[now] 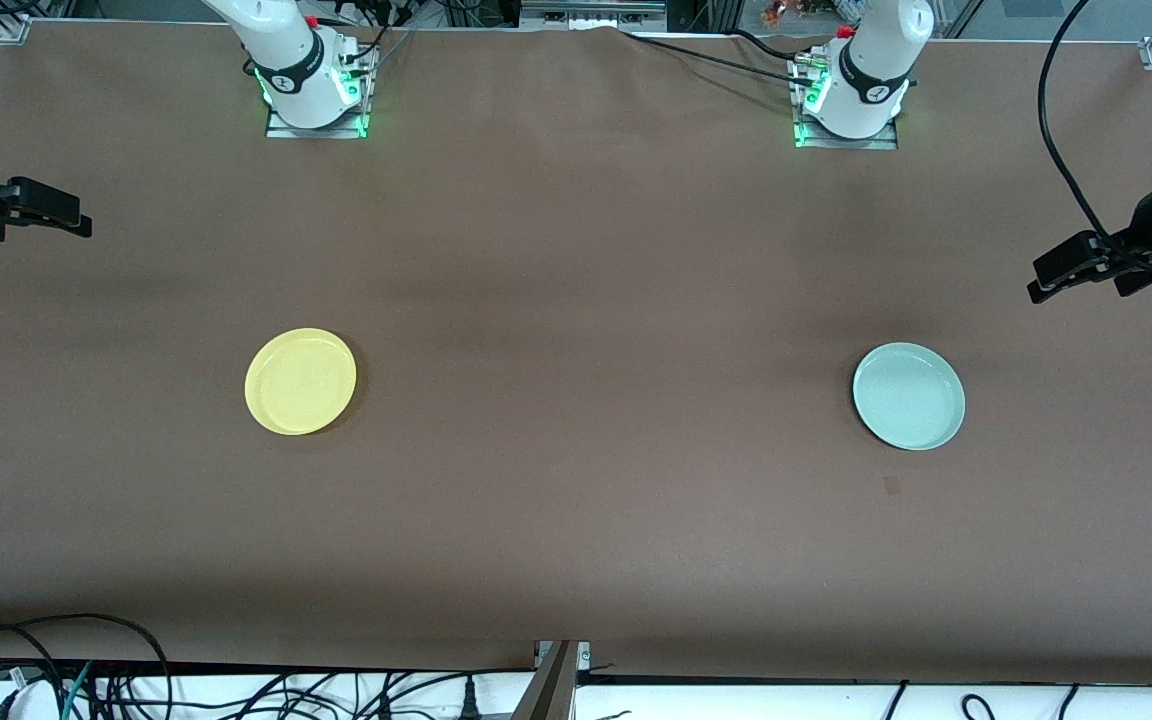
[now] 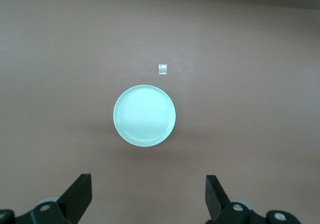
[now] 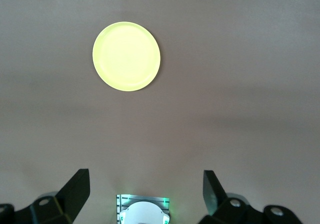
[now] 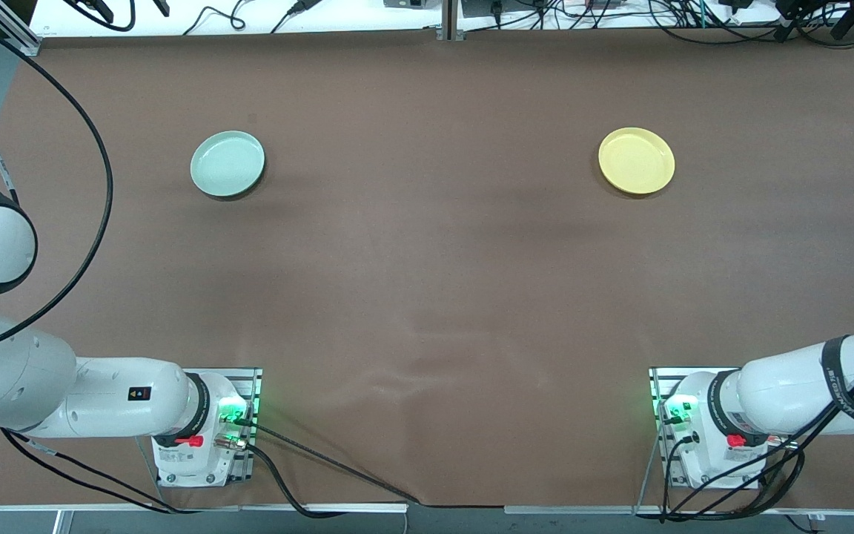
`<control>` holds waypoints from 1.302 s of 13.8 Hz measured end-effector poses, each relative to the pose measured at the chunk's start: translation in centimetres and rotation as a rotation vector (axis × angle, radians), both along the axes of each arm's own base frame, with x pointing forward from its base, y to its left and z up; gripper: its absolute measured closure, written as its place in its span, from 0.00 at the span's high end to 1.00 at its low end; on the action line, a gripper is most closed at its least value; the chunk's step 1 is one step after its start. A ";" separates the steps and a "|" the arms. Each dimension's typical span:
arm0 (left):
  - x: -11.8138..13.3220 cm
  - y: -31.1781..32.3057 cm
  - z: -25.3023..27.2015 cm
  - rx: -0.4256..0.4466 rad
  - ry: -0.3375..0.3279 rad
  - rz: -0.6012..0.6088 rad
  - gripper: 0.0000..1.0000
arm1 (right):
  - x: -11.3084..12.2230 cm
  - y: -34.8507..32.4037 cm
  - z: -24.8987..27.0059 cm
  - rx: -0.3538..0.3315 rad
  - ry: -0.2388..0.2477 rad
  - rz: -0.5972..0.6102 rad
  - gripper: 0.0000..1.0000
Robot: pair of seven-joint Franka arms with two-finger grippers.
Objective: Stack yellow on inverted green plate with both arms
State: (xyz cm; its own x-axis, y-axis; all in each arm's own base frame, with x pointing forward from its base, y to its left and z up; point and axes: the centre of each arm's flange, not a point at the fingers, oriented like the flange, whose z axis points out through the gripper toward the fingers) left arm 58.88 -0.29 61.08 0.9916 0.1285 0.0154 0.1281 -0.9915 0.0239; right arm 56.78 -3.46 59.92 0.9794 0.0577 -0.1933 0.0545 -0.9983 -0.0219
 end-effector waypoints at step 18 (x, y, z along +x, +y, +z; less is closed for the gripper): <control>0.0 0.0 0.0 0.000 0.000 0.000 1.00 | 0.6 -0.1 -0.3 -0.002 0.000 -0.002 1.00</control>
State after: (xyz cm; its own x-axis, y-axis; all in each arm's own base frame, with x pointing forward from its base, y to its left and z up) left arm 58.88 -0.29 61.08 0.9916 0.1285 0.0154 0.1281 -0.9915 0.0239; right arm 57.39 -3.57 59.65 0.9796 0.0552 -0.1932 0.0524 -0.9984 -0.0200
